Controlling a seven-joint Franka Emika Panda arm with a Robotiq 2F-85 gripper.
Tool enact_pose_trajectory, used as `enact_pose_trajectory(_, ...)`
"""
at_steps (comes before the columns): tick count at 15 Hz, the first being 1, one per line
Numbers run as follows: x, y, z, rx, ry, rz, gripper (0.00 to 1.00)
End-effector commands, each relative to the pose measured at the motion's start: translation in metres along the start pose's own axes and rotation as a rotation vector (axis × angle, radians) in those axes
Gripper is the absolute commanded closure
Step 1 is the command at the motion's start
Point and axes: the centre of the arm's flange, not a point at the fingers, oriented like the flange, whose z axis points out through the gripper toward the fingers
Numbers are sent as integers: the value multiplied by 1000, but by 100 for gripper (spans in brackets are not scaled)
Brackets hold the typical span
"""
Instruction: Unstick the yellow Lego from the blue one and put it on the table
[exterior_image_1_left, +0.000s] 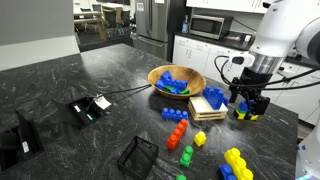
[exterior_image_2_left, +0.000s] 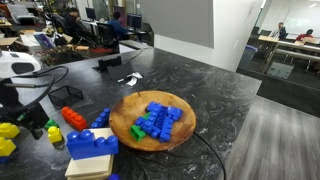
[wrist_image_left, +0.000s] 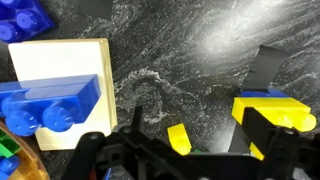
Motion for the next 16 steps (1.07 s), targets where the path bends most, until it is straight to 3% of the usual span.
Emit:
enact_pose_trajectory(1,0,0,0,0,0,0,0)
enact_pose_trajectory(12,33,-74,33,65,-25,-642,0)
enact_pose_trajectory(13,36,-81,31,44,13,-665,0)
enact_pose_trajectory(14,30,-77,30,53,-32,-597,0)
enact_pose_trajectory(16,33,-83,29,40,-14,-636,0)
